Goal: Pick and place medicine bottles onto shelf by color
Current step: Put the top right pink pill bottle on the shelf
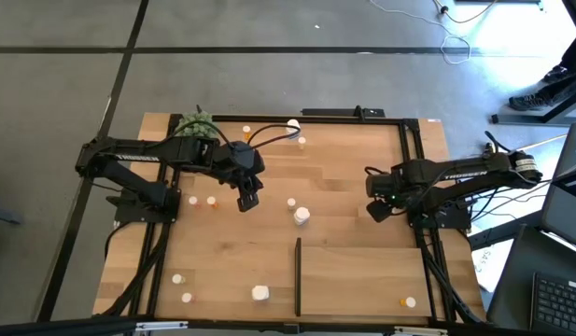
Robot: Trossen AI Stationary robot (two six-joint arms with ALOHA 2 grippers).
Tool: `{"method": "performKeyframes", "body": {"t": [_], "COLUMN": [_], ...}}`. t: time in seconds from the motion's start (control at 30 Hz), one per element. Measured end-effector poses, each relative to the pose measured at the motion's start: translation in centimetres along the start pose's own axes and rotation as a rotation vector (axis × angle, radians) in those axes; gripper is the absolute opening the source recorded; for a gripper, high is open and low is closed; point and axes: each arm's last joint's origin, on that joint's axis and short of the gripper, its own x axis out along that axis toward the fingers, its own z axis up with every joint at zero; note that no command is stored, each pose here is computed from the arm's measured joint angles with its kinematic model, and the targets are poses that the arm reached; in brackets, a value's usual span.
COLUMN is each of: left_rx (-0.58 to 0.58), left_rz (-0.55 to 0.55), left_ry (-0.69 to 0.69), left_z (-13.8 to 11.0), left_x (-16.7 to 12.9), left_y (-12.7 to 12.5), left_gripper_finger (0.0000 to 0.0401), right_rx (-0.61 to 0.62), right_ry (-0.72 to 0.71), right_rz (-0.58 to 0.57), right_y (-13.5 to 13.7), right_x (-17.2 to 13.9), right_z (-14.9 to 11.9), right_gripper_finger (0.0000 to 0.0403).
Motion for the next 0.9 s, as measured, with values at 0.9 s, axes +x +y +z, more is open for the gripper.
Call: {"method": "performKeyframes", "body": {"t": [0.9], "left_rx": [0.028], "left_rz": [0.0], "left_ry": [0.0], "left_z": [0.0], "left_x": [0.0], "left_y": [0.0], "left_gripper_finger": [0.0028], "right_rx": [0.106], "right_ry": [0.04], "right_rz": [-0.055], "right_y": [0.0], "right_x": [2.4], "right_z": [0.2], "right_gripper_finger": [0.0223]}}
